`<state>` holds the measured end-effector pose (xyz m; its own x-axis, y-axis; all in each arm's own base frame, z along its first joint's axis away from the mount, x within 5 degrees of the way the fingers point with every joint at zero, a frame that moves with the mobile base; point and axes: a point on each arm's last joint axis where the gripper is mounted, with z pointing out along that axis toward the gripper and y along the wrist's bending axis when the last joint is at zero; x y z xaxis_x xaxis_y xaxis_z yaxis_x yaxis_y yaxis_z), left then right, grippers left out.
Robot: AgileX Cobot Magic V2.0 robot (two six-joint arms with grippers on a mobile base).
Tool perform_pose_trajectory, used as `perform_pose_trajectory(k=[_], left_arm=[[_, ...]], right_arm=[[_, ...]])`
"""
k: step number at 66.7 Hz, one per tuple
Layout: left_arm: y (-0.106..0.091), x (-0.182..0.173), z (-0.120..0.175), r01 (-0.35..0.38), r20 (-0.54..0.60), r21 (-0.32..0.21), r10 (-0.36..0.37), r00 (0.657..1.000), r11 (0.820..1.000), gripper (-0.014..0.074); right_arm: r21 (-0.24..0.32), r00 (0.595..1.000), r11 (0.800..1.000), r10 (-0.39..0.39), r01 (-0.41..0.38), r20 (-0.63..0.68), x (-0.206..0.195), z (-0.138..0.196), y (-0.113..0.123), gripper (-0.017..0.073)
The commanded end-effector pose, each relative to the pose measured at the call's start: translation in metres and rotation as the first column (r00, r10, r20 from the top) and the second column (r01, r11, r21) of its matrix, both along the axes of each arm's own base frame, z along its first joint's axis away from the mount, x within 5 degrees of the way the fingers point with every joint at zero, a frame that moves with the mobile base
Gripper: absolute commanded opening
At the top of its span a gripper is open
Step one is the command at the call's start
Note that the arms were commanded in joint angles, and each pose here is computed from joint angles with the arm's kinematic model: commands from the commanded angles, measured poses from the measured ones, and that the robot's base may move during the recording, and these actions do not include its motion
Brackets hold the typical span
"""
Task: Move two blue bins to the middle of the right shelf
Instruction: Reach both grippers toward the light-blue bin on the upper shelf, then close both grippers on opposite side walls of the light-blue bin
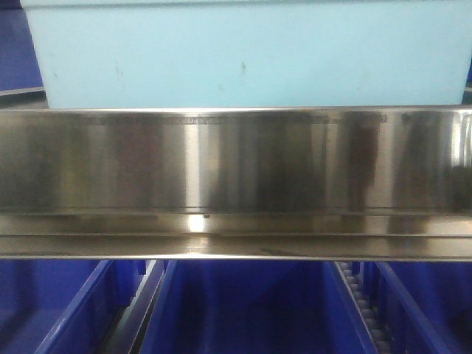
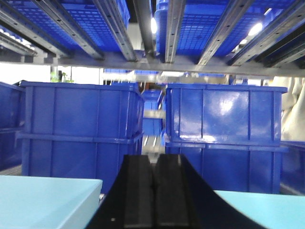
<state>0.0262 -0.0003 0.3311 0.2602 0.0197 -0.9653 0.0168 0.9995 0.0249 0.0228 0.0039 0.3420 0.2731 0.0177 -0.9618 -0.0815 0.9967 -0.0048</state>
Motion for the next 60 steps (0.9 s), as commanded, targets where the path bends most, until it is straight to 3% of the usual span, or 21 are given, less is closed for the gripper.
perform_pose_trajectory(k=[1,6,11,18,22,33,41,50,60], left_arm=[[0.0,0.002,0.018,-0.004,-0.085,0.011,0.005,0.996,1.0,0.0103],[0.0,0.012,0.035,-0.004,-0.137,0.011,0.005,0.991,1.0,0.03],[0.0,0.023,0.044,-0.001,-0.181,0.005,0.002,0.983,1.0,0.0422],[-0.001,0.042,0.053,0.002,-0.24,0.001,-0.001,0.971,1.0,0.0506],[-0.002,0.052,0.06,0.01,-0.273,-0.019,-0.015,0.962,1.0,0.0527],[-0.013,0.083,0.081,0.091,-0.376,-0.046,-0.102,0.921,0.995,0.0529],[-0.03,0.11,0.093,0.192,-0.477,-0.044,-0.19,0.858,0.98,0.0529],[-0.052,0.144,0.104,0.266,-0.616,-0.039,-0.233,0.752,0.963,0.0529],[-0.068,0.184,0.115,0.28,-0.738,-0.039,-0.216,0.639,0.959,0.0529]], right_arm=[[-0.015,0.995,1.0,0.019,-0.02,-0.099,0.005,0.021,0.002,-0.0132],[-0.02,0.988,0.999,0.025,-0.028,-0.149,0.014,0.038,0.003,0.0009],[-0.021,0.984,0.999,0.025,-0.029,-0.175,0.026,0.049,0.004,0.0215],[-0.022,0.974,0.999,0.024,-0.03,-0.227,0.043,0.051,0.005,0.0483],[-0.023,0.965,0.999,0.024,-0.031,-0.262,0.053,0.049,0.005,0.0581],[-0.011,0.937,0.999,0.041,-0.048,-0.348,0.075,0.053,0.008,0.0569],[0.028,0.897,0.994,0.108,-0.106,-0.429,0.093,0.066,0.016,0.0569],[0.035,0.815,0.973,0.21,-0.228,-0.54,0.117,0.081,0.034,0.0569],[0.035,0.671,0.939,0.269,-0.341,-0.691,0.152,0.093,0.059,0.0569]])
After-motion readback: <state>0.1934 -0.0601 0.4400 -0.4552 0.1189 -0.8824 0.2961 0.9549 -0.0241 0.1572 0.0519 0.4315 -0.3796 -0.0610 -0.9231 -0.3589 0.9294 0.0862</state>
